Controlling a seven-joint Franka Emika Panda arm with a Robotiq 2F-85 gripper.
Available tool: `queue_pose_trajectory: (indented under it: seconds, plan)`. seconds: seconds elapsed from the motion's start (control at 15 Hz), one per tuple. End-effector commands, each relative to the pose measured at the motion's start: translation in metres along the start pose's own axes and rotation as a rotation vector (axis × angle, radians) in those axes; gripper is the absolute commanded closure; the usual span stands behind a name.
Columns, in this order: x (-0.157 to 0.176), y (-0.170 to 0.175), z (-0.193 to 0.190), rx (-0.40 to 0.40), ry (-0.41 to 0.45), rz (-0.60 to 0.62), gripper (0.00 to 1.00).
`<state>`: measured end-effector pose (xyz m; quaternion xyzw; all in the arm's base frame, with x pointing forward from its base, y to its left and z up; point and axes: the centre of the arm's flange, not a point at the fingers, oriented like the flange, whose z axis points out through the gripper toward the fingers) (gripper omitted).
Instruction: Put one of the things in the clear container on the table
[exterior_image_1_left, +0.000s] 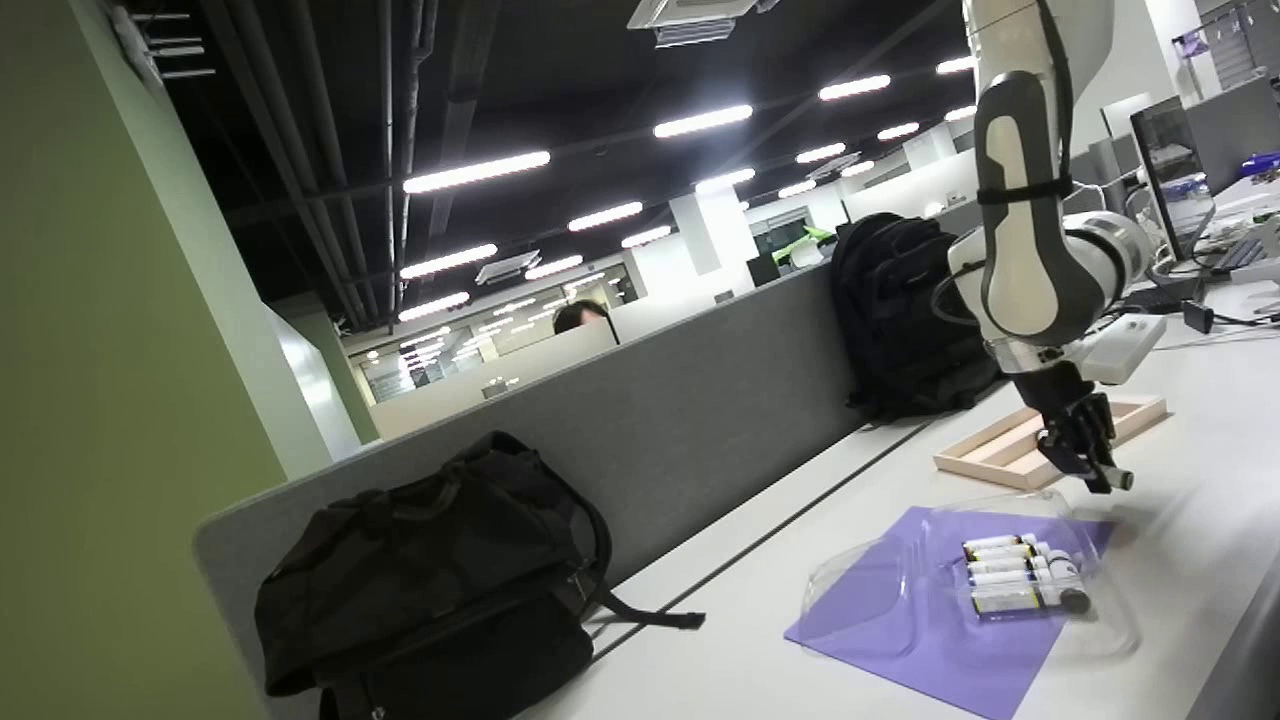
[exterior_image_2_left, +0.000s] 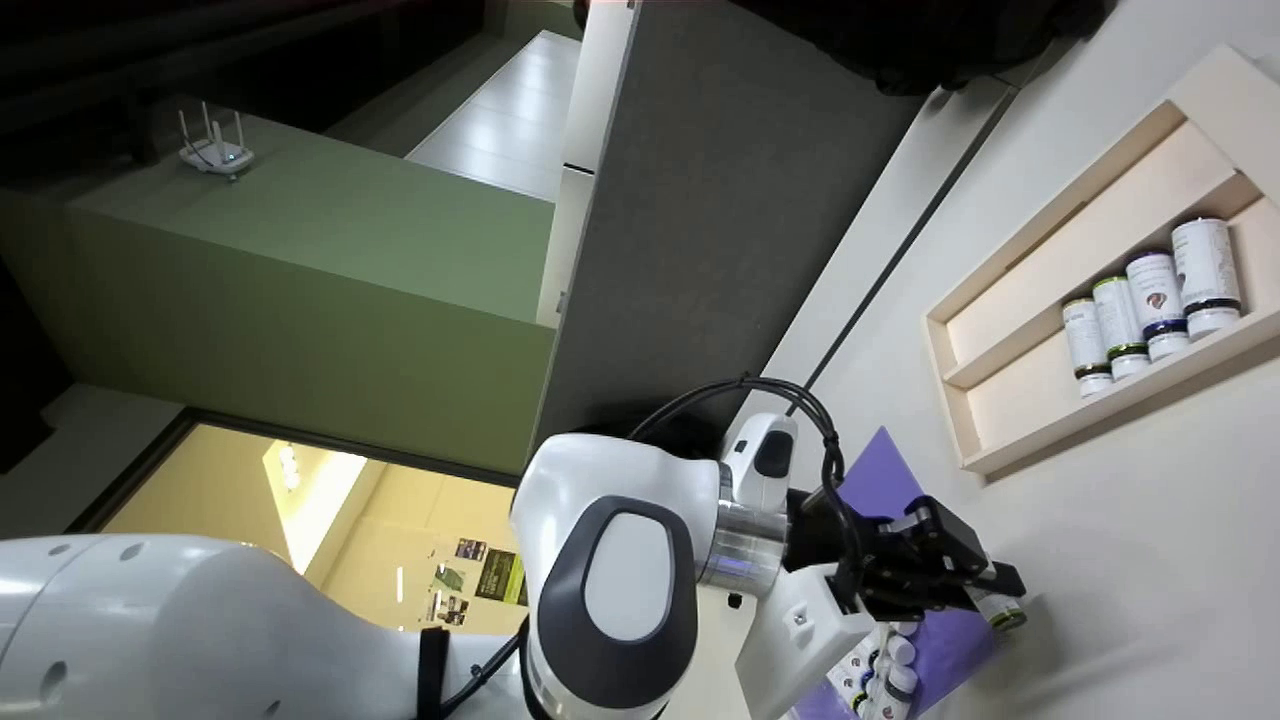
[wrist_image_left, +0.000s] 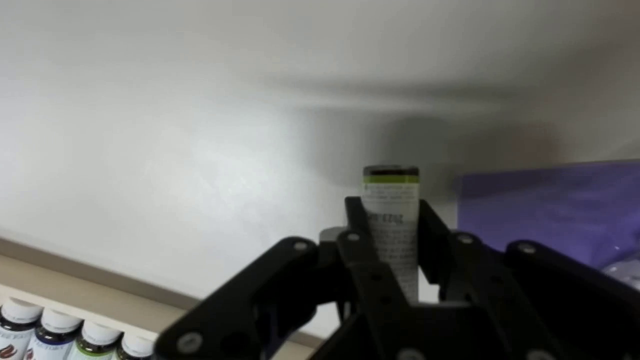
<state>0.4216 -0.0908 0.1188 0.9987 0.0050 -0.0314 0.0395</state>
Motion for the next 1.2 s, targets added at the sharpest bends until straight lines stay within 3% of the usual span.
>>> queue_pose_trajectory:
  seconds: [0.0,0.33,0.4,0.47,0.87,0.93,1.0,1.13]
  plan:
    - [0.023,0.002,0.017,0.02,-0.017,-0.006,0.88]
    - [0.029,-0.003,0.029,0.012,-0.032,-0.022,0.88]
    - [0.029,-0.003,0.024,0.009,-0.035,-0.019,0.52]
    - [0.029,-0.002,0.02,0.009,-0.031,-0.02,0.38]
    - [0.017,0.005,-0.042,-0.048,0.0,-0.03,0.04]
    - [0.013,0.006,-0.053,-0.07,-0.015,-0.034,0.01]
    - [0.028,0.008,-0.019,-0.035,-0.004,-0.047,0.16]
    - [0.024,0.011,-0.037,-0.052,-0.005,-0.049,0.04]
